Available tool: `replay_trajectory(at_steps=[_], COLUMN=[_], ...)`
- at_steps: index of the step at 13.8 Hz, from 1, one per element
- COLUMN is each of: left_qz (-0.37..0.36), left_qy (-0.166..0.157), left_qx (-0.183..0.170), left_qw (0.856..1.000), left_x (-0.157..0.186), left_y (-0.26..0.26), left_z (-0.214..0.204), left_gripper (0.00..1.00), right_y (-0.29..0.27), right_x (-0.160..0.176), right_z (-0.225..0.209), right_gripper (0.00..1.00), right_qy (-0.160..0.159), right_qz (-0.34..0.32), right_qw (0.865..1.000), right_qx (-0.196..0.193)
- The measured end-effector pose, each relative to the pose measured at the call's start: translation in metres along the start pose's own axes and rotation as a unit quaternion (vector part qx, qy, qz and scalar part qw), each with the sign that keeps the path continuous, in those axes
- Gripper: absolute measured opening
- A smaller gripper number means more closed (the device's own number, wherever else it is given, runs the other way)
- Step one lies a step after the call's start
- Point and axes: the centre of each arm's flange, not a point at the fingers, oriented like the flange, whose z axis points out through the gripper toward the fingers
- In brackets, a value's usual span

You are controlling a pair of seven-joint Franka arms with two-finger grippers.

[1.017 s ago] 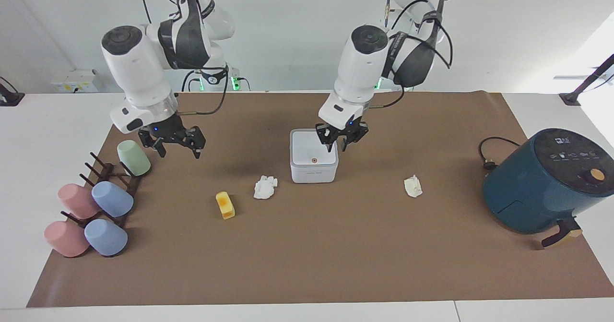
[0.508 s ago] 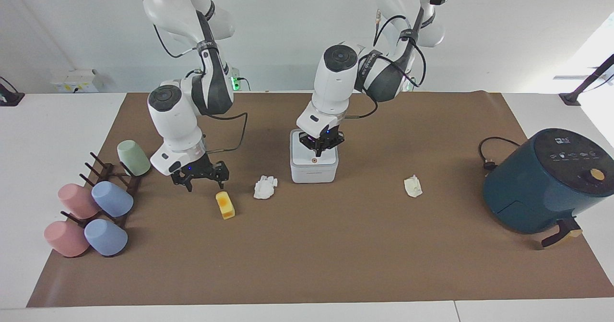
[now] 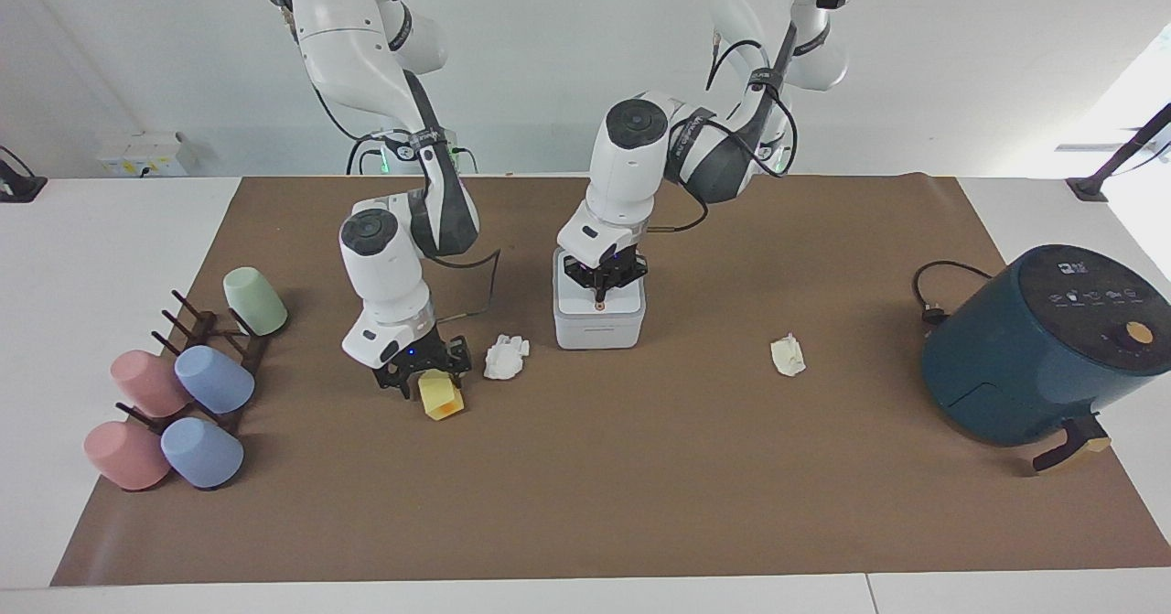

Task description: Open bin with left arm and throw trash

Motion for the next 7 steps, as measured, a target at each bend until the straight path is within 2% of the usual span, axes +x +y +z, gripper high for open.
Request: replay_trajectory(at_steps=[2,4,6,7], left_qz=[0.000,0.001,0.005,0.007], left_qy=[0.003,0.007,0.014,0.017], left_qx=[-0.002,-0.004,-0.006,-0.006], left_qw=[1.000,1.000,1.000,1.000], left_x=[-0.001,-0.002,-0.005,-0.007], left_y=[-0.001,-0.001,-0.002,-0.002], left_z=[0.000,0.002,0.003,0.003], left_gripper=[0.01,0.01,0.01,0.01], right_y=[0.001,0.002,0.004,0.005], right_x=[0.001,0.003,0.005,0.005], right_z=[-0.002,-0.011,-0.030,-0.045], right_gripper=[0.47,0.26,0.11,0.09], right_qy=[0.002,0.009,0.008,0.004], right_qz=[0.001,0.001,0.002,0.005], right_qw=[1.000,1.000,1.000,1.000], right_qx=[0.000,-0.001,-0.002,-0.003])
